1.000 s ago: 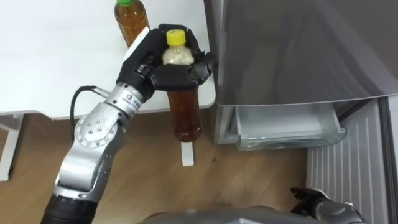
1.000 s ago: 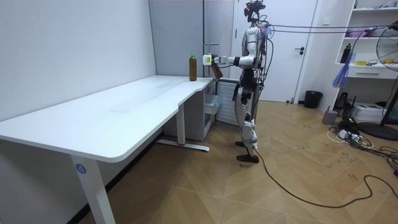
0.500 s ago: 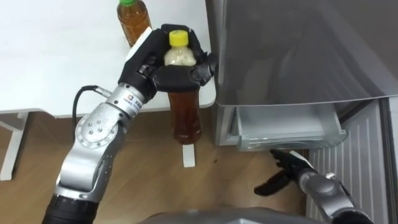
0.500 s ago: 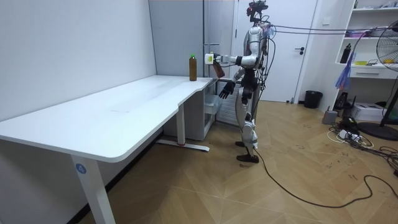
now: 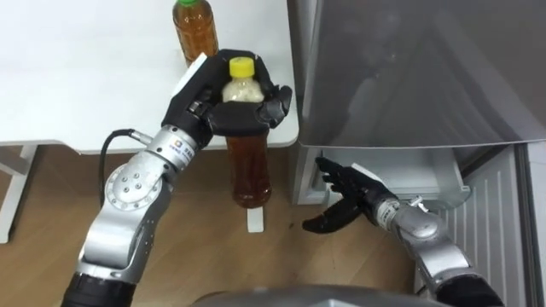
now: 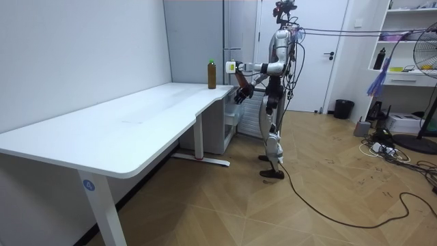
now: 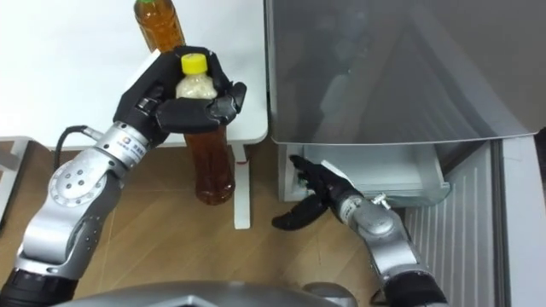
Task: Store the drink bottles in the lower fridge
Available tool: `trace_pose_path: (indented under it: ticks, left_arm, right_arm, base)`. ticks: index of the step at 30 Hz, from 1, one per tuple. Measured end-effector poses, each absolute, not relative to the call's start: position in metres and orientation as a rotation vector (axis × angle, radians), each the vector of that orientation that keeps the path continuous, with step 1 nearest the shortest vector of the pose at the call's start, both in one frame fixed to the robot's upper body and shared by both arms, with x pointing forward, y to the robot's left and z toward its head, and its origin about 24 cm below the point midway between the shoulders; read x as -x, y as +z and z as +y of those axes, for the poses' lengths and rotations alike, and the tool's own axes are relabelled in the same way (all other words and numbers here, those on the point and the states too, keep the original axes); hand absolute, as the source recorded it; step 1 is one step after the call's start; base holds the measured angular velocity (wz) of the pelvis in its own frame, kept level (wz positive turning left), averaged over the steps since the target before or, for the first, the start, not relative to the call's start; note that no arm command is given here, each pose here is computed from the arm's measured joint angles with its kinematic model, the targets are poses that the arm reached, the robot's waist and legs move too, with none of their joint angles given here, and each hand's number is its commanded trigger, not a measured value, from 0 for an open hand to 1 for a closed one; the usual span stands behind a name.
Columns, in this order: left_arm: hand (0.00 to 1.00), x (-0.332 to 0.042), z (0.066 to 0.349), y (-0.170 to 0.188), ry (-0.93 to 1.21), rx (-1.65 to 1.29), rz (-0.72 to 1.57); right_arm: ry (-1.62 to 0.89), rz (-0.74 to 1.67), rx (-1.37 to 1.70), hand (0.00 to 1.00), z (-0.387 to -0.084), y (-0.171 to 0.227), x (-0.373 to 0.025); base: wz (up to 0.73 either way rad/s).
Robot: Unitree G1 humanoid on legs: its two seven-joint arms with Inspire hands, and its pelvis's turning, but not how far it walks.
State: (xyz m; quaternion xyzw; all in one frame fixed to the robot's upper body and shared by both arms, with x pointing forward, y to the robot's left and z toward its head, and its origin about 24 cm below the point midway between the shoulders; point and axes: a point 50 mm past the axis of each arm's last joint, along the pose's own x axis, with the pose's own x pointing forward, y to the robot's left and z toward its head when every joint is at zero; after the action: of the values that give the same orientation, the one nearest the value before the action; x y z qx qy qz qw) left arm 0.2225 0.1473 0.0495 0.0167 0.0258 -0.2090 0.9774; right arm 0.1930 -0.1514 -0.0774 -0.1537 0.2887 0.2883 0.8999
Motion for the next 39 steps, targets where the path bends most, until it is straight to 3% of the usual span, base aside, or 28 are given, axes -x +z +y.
trace_pose_path:
  ticks: [14,26,39]
  left_arm:
    - [1.00,-0.220,0.139,0.047,-0.482,-0.075,0.060]
    - [1.00,-0.217,0.131,0.044,-0.554,-0.067,0.069]
    - [1.00,-0.215,0.123,0.043,-0.589,-0.059,0.074]
  right_arm:
    - [0.846,0.476,0.337,0.00,-0.127,-0.047,-0.200]
    - [1.065,0.563,0.270,0.00,-0.128,-0.044,-0.191]
    - [1.105,0.521,0.089,0.00,-0.119,-0.040,-0.188]
  base:
    - [0.00]
    - [0.00]
    - [0.00]
